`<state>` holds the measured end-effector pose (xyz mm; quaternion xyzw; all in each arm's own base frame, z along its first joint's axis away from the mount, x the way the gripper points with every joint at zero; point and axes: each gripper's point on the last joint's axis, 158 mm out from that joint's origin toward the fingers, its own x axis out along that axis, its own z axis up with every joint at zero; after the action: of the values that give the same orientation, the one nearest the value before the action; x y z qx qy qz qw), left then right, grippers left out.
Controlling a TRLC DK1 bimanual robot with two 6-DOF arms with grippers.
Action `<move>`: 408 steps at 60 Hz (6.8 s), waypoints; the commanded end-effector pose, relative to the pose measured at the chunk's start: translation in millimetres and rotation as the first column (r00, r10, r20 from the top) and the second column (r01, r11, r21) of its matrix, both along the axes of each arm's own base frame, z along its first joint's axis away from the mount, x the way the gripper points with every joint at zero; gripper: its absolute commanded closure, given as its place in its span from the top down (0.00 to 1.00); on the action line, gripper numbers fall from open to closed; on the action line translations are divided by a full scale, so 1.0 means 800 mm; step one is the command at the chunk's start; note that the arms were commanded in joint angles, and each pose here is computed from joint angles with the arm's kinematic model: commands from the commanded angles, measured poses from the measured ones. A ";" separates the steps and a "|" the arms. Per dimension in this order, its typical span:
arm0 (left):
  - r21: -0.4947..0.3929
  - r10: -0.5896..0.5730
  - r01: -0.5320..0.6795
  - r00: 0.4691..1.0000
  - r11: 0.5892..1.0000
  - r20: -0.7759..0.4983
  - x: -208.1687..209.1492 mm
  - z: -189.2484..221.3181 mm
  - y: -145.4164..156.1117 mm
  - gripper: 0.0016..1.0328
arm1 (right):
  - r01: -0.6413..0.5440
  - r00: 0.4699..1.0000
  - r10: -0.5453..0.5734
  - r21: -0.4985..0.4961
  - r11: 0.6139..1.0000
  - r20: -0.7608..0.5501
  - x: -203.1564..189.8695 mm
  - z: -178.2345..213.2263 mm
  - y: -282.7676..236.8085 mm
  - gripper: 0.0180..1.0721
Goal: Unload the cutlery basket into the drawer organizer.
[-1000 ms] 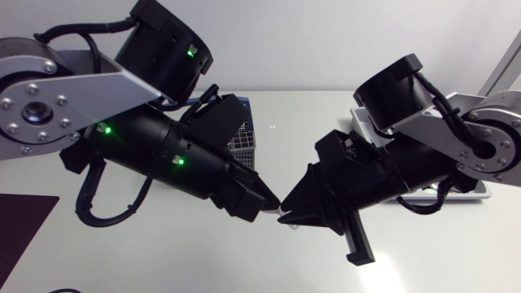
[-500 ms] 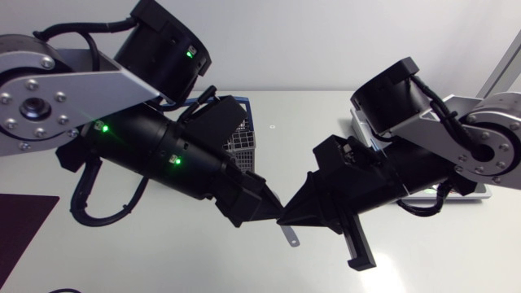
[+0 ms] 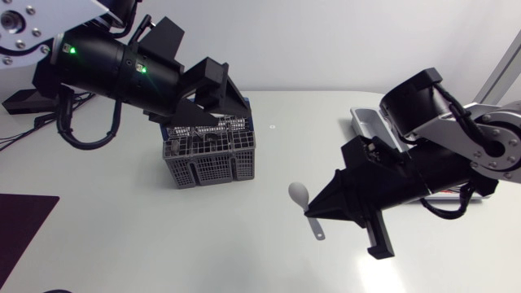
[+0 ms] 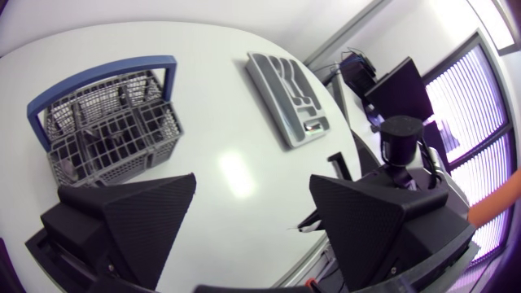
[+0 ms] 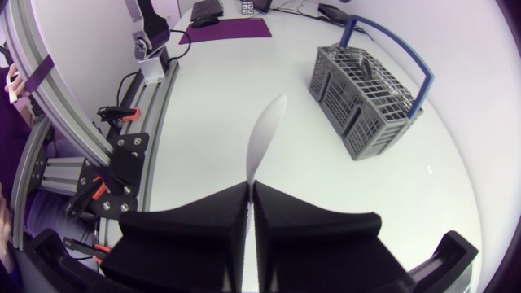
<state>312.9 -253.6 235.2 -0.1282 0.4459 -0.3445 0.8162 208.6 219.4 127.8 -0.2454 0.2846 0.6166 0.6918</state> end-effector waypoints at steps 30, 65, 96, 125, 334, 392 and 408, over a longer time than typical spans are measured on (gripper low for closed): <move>0.276 0.195 -0.196 0.980 0.941 0.033 0.058 -0.053 0.064 0.96 | 0.219 0.959 -0.188 -0.135 0.966 0.211 0.083 -0.024 -0.175 0.05; 0.419 0.282 -0.284 0.957 0.862 0.068 0.072 -0.080 0.108 0.96 | 0.411 0.880 -0.240 -0.406 0.816 0.409 0.165 -0.068 -0.413 0.05; 0.470 0.397 -0.336 0.917 0.816 -0.032 0.058 -0.097 0.140 0.96 | 0.466 0.863 -0.210 -0.563 0.683 0.459 0.212 -0.140 -0.518 0.09; 0.502 0.470 -0.367 0.878 0.783 -0.091 0.050 -0.098 0.156 0.96 | 0.471 0.867 -0.181 -0.645 0.601 0.465 0.209 -0.161 -0.543 0.40; 0.873 -0.703 0.297 0.707 0.388 0.072 0.159 -0.155 0.100 0.62 | 0.281 0.934 -0.175 -0.336 0.899 0.312 0.166 -0.033 -0.056 0.56; 0.869 -0.732 0.329 0.679 0.369 0.054 0.158 -0.177 0.090 0.08 | 0.268 0.938 -0.165 -0.338 0.902 0.304 0.172 -0.043 -0.053 0.56; 0.870 -0.734 0.323 0.677 0.373 0.063 0.155 -0.169 0.088 0.04 | 0.271 0.936 -0.166 -0.335 0.902 0.310 0.169 -0.039 -0.055 0.56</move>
<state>440.6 -178.5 98.6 0.4851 0.3735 -0.3629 0.7025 346.8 179.6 101.4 -0.4215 0.3204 0.4303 0.7310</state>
